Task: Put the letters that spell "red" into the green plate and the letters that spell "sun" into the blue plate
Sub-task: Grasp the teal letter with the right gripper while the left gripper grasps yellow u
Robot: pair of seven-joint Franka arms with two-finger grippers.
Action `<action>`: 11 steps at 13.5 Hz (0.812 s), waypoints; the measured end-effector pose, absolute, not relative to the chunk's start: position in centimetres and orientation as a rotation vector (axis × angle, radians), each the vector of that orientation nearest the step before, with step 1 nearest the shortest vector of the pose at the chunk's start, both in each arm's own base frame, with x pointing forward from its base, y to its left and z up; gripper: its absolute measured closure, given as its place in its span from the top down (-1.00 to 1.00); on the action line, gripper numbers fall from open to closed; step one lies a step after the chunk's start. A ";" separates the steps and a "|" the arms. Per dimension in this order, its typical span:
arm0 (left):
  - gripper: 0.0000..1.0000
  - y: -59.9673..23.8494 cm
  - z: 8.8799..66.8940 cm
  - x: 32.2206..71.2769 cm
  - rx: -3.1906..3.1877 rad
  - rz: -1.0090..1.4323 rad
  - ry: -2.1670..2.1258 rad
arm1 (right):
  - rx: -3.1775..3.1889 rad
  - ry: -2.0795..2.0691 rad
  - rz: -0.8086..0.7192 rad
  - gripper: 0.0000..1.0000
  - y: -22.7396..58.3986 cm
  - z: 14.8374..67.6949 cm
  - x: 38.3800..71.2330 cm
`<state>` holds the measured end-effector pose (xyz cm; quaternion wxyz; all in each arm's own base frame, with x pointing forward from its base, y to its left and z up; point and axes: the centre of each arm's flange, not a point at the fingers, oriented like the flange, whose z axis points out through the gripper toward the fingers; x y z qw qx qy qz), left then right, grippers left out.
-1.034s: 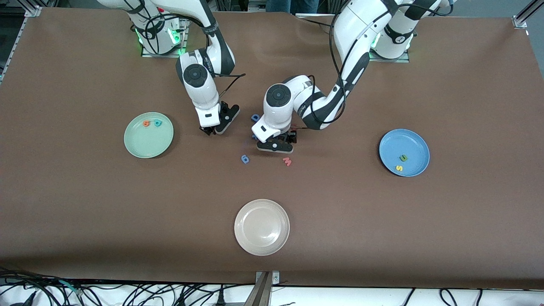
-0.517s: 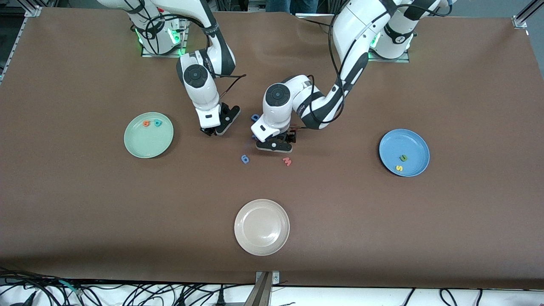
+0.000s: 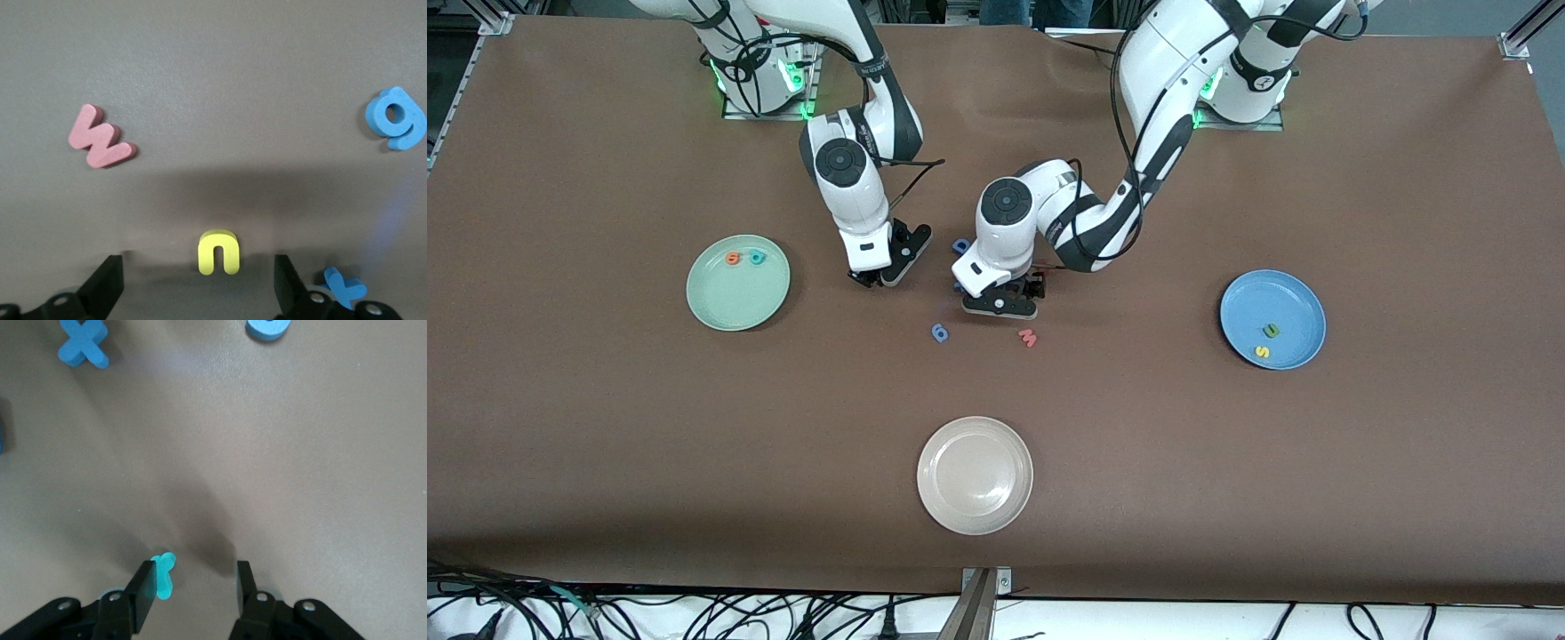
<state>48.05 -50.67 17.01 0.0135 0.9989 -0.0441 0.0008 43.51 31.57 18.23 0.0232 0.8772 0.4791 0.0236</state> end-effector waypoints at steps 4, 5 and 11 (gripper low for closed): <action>0.31 -51.1 17.0 47.6 3.112 0.002 -0.117 | 2.721 1.472 0.077 0.02 31.8 18.2 43.6; 0.30 -51.1 17.0 47.6 3.113 0.002 -0.105 | 2.721 1.472 0.077 0.02 31.8 18.2 43.6; -0.51 -51.4 17.4 47.6 3.110 0.010 -0.051 | 2.741 1.467 0.016 0.04 32.4 18.7 44.0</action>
